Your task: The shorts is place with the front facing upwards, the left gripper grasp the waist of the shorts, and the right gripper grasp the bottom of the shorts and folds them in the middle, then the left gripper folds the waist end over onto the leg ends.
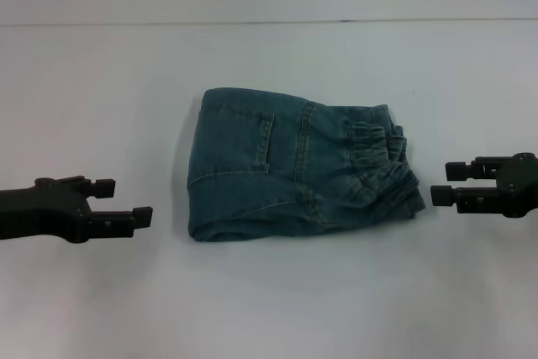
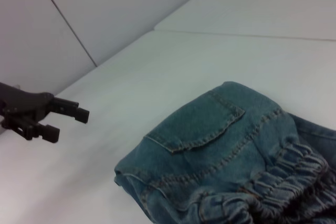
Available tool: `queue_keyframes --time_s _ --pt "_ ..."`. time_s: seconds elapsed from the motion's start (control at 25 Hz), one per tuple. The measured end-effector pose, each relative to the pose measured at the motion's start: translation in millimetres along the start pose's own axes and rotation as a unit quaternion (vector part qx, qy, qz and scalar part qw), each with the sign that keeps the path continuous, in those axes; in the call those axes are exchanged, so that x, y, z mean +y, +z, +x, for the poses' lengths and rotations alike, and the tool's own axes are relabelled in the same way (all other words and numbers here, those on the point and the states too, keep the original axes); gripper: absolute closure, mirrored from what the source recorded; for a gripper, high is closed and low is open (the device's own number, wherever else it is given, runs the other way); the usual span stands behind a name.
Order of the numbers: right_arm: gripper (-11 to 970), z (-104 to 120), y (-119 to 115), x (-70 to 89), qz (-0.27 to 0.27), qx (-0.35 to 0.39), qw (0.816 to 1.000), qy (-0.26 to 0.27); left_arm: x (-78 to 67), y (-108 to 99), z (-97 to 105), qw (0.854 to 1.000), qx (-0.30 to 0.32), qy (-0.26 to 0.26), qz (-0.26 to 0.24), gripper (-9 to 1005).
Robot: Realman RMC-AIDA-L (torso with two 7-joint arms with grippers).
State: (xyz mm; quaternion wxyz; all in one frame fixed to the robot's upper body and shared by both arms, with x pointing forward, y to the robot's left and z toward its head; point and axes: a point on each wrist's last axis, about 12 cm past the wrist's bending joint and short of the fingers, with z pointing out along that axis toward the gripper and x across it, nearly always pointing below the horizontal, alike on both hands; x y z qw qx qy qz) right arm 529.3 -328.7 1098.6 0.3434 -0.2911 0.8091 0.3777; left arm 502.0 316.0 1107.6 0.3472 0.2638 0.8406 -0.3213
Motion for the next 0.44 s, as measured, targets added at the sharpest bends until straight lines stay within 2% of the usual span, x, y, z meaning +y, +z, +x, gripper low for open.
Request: queue_keyframes --time_s 0.44 --pt "244 -4.4 4.5 -0.8 -0.002 0.001 1.0 -0.003 -1.8 3.6 -4.7 1.0 0.0 0.006 0.008 62"
